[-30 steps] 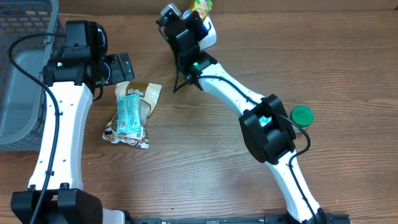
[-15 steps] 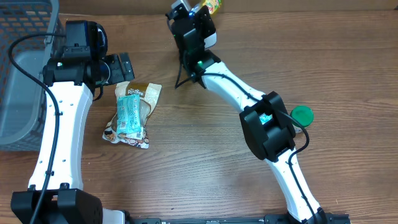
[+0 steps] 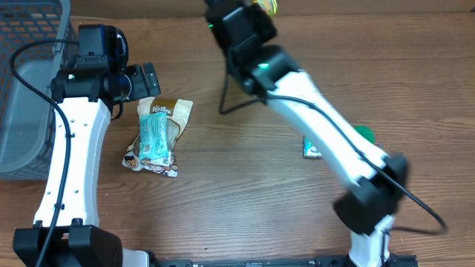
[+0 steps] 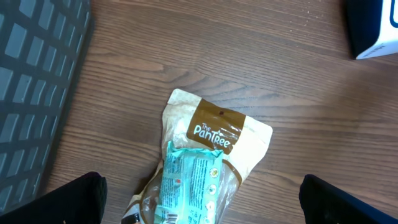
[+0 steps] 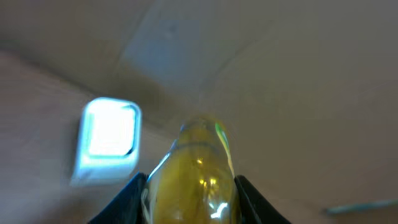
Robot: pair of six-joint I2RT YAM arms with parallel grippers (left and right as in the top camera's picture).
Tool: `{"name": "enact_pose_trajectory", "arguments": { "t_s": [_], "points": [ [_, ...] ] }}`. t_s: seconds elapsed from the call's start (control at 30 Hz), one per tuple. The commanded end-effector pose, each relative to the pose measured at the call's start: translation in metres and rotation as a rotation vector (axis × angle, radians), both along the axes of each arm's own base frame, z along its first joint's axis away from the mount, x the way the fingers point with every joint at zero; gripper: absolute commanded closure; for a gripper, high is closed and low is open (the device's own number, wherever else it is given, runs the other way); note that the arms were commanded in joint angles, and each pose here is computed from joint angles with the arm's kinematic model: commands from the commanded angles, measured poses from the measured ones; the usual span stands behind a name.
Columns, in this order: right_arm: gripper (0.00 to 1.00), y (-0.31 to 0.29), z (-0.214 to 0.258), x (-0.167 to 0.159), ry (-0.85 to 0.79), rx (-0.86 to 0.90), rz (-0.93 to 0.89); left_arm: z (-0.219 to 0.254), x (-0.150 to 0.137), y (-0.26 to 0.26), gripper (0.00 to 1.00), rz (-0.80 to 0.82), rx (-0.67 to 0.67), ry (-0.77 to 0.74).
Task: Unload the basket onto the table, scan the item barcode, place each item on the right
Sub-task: 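Move the bottle right, set it upright beside the jar, release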
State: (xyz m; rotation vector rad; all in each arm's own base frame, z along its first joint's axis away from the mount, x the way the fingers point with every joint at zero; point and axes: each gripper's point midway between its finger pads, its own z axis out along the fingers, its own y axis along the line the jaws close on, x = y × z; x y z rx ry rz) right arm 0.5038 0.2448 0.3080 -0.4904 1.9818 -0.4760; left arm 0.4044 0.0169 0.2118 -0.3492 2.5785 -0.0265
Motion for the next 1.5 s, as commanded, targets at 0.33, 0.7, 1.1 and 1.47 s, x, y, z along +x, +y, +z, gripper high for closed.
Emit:
{"name": "enact_pose_trajectory", "arguments": {
  "t_s": [0.33, 0.7, 1.1, 1.47],
  "points": [
    [0.87, -0.101, -0.053, -0.093, 0.633, 0.533, -0.214, 0.007, 0.004, -0.004, 0.0, -0.004, -0.007, -0.018],
    [0.83, -0.181, -0.132, -0.114, 0.827, 0.52, -0.462, 0.007, 0.004, -0.004, 0.01, -0.004, -0.007, -0.018],
    [0.8, -0.197, -0.183, -0.12, 0.868, 0.517, -0.517, 0.007, 0.004, -0.004, 0.0, -0.004, -0.007, -0.018],
    [0.79, -0.209, -0.181, -0.102, 0.765, 0.486, -0.553, 0.007, 0.004, -0.004, 0.01, -0.004, -0.007, -0.018]
  ]
}}
